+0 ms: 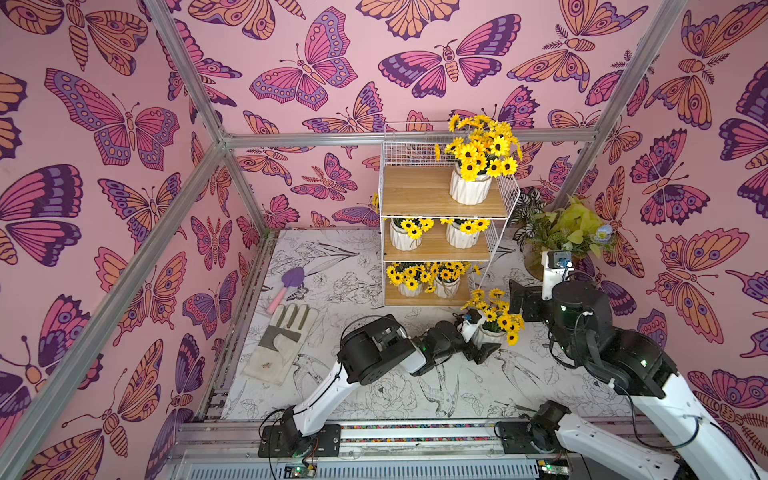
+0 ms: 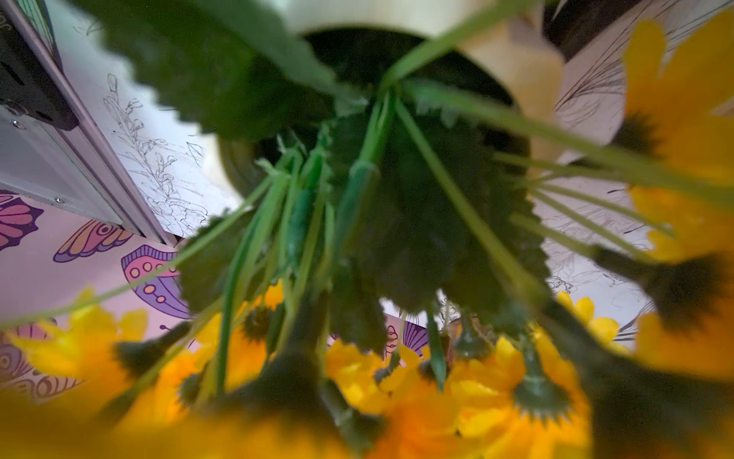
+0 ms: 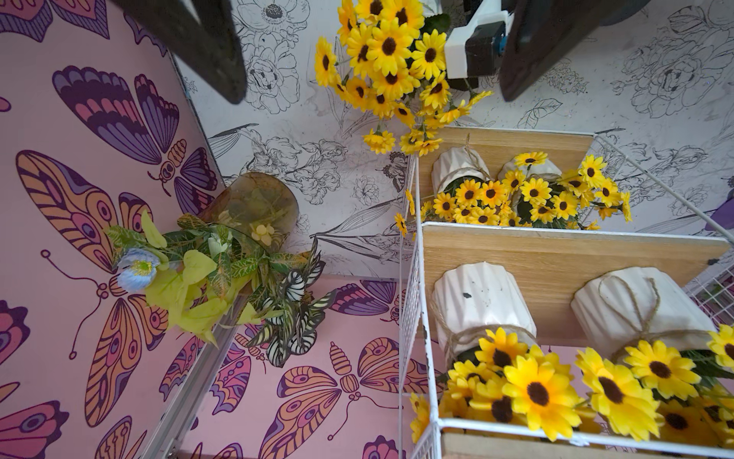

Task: Take the sunflower pots off the shelves
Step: Place the sunflower pot at the center of the board.

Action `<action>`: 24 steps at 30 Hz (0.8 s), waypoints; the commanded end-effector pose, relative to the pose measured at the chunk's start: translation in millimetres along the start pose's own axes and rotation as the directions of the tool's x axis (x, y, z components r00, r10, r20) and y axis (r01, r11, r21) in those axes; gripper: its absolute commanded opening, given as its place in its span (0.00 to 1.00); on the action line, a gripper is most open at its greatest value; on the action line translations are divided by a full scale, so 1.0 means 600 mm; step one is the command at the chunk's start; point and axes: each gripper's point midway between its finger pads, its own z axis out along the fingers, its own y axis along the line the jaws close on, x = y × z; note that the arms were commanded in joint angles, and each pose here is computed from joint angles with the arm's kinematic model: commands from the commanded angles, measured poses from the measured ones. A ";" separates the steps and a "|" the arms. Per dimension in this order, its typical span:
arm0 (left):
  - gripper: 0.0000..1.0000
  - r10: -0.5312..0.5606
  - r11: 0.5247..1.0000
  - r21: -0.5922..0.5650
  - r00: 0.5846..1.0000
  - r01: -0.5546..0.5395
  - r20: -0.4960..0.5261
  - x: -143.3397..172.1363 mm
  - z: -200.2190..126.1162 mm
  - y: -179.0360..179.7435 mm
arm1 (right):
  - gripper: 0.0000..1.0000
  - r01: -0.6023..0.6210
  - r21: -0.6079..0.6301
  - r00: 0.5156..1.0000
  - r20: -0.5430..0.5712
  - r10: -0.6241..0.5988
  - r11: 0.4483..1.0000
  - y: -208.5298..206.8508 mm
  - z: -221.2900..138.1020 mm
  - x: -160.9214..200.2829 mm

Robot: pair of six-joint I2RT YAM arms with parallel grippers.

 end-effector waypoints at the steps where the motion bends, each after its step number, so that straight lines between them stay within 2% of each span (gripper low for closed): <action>1: 0.66 0.017 0.998 0.057 0.999 -0.019 0.032 -0.017 0.024 -0.014 | 0.99 -0.025 0.014 1.000 0.020 0.025 1.000 -0.008 -0.010 -0.013; 11: 0.69 0.005 0.999 0.052 0.999 -0.003 -0.040 0.010 0.098 0.014 | 0.99 -0.027 0.026 0.999 0.022 0.026 0.999 -0.013 -0.011 -0.012; 18: 0.69 -0.024 1.000 -0.011 0.998 0.024 -0.060 0.022 0.139 0.069 | 0.99 -0.013 0.027 1.000 0.010 0.013 1.000 -0.007 -0.002 -0.005; 24: 0.70 0.036 0.998 -0.041 0.990 -0.042 -0.136 0.042 0.170 0.100 | 0.99 -0.017 0.031 1.000 0.017 0.016 0.999 -0.009 -0.003 -0.006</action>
